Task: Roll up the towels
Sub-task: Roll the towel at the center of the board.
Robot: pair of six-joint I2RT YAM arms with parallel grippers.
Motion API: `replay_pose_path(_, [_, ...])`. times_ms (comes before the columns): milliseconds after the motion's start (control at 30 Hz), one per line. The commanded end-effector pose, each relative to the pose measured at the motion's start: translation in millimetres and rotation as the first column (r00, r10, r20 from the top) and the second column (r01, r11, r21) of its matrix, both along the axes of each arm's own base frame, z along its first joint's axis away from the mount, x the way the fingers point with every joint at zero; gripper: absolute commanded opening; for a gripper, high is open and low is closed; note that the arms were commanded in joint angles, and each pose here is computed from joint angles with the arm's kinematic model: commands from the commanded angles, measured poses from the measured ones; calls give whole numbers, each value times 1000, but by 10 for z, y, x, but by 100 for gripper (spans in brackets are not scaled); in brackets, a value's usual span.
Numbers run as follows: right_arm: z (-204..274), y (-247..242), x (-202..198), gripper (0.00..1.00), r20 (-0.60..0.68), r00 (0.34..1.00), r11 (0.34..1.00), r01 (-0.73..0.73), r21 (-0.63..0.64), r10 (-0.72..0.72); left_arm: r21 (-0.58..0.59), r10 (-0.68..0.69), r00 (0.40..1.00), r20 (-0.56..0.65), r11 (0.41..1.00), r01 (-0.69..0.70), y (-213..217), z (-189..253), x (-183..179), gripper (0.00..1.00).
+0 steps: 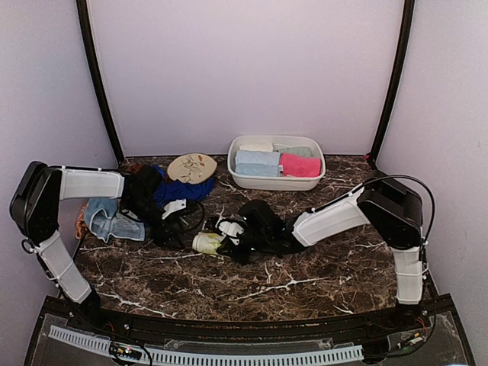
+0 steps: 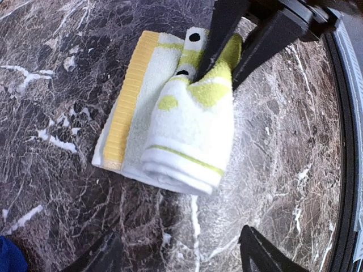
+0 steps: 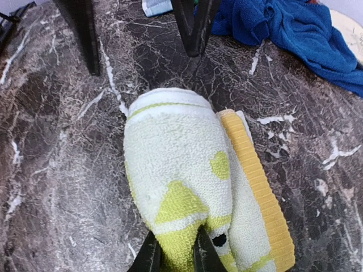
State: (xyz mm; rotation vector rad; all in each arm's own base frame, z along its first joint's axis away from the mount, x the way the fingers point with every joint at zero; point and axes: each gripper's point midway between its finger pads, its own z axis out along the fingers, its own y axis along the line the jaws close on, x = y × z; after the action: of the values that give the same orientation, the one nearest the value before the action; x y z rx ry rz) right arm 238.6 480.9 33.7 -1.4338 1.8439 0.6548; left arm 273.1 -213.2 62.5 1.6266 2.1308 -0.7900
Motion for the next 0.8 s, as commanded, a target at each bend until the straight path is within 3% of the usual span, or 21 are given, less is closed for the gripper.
replay_pose_path(0, [-652, -425, -541, 7, -466, 884, 986, -49, -157, -30, -72, -77, 987, 142, 994, 88, -52, 304, -133, 74])
replay_pose_path(267, [-716, -363, -457, 7, -697, 710, 980, -51, -191, -99, 38, -240, 920, 312, 970, 240, -473, 287, -404, 74])
replay_pose_path(567, [-796, -371, -495, 6, -787, 603, 979, -43, -198, -133, 146, -236, 894, 381, 970, 194, -660, 58, -67, 64])
replay_pose_path(667, [-767, -350, -481, 6, -794, 595, 982, -38, -183, -125, 175, -227, 905, 360, 969, 173, -635, -79, -33, 53])
replay_pose_path(767, [-748, -344, -414, 10, -792, 596, 983, -19, -184, -137, 212, -204, 929, 307, 967, 142, -588, -209, -13, 26])
